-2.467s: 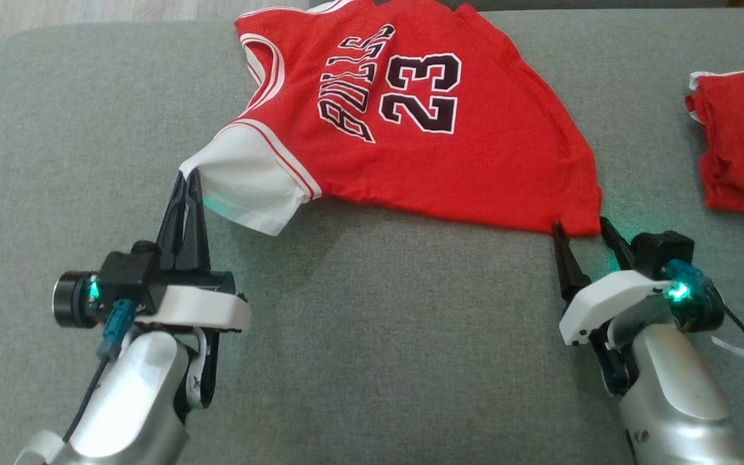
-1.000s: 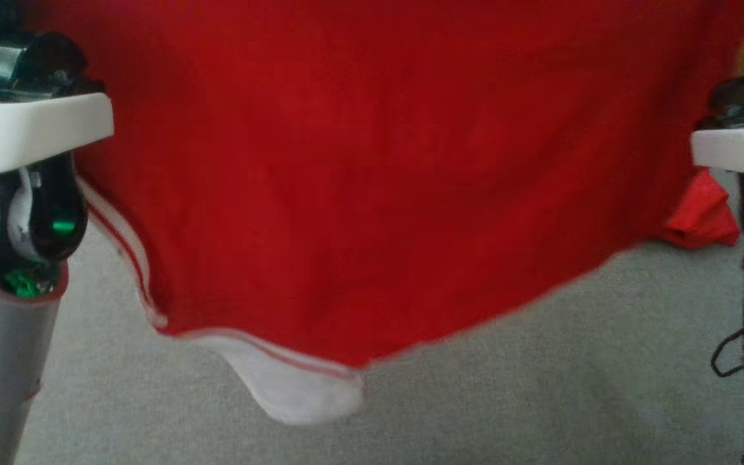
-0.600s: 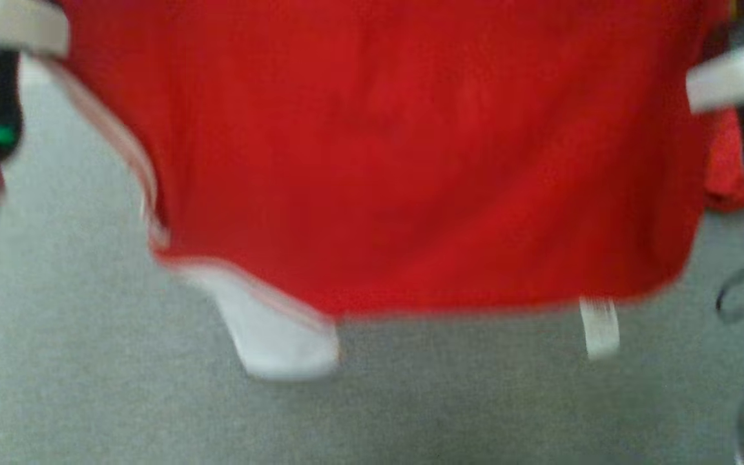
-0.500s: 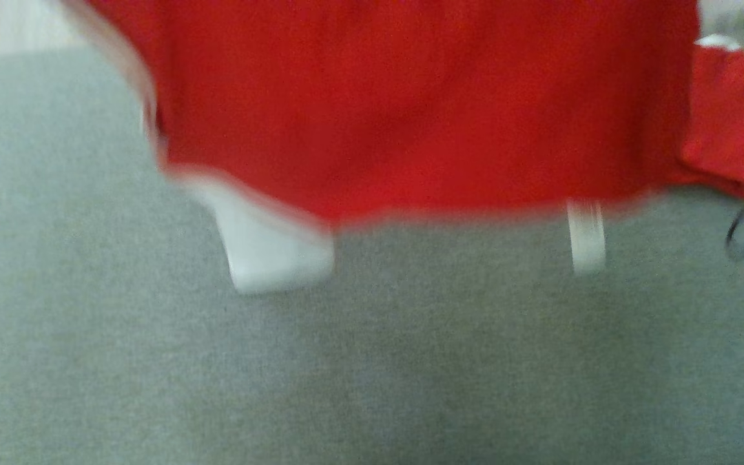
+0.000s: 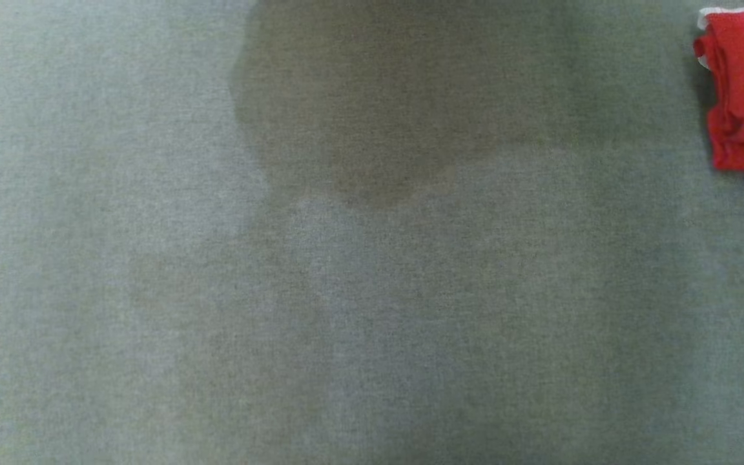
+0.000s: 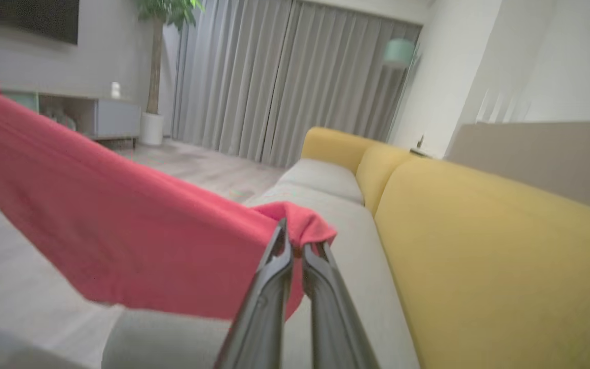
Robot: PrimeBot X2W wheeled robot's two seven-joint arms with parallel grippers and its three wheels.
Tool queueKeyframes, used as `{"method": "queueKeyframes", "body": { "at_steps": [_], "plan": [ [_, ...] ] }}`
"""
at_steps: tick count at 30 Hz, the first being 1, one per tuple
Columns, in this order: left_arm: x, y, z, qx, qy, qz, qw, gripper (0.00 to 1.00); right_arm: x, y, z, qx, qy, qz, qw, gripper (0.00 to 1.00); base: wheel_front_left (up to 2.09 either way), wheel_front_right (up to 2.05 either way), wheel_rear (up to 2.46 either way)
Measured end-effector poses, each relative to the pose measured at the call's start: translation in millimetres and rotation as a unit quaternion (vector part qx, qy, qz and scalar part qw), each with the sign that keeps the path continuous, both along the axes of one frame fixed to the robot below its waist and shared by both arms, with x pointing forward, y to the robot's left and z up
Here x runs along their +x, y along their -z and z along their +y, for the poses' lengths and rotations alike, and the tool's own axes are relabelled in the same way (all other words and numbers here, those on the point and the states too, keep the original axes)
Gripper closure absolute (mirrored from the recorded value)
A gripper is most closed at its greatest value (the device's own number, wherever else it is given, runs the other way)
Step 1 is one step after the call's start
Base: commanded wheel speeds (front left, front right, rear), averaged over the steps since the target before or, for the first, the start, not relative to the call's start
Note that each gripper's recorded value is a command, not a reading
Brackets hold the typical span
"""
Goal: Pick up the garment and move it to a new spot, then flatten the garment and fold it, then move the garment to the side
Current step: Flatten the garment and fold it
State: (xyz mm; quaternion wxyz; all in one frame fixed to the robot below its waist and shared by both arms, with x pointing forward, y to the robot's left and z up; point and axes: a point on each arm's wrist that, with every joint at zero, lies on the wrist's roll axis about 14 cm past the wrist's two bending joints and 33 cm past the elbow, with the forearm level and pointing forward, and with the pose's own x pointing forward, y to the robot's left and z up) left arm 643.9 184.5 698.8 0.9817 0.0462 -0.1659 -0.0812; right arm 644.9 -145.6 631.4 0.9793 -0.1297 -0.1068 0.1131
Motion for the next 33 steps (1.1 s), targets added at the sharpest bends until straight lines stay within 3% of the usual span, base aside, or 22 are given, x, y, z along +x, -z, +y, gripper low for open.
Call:
{"method": "queueKeyframes", "body": {
  "at_steps": [6, 10, 18, 33],
  "plan": [
    [-22.8, 94.4, 1.7, 0.035, 0.003, 0.1, 0.994, 1.0, -30.5, 104.8, 2.4, -0.054, -0.011, 0.135, 0.989, 1.0, 0.0, 0.0, 0.0],
    [-57.2, 158.0, 0.8, 0.058, 0.016, 0.17, 0.984, 1.0, -59.9, 146.0, -2.8, -0.078, -0.015, 0.197, 0.977, 1.0, 0.0, 0.0, 0.0],
    [-122.0, 203.8, -0.3, 0.101, 0.049, 0.221, 0.969, 1.0, -112.2, 177.9, -16.3, -0.119, -0.023, 0.276, 0.954, 1.0, 0.0, 0.0, 0.0],
    [-257.3, 217.0, -19.6, 0.119, 0.112, 0.301, 0.939, 1.0, -235.2, 190.2, -40.4, -0.101, -0.062, 0.404, 0.907, 1.0, 0.0, 0.0, 0.0]
  ]
}}
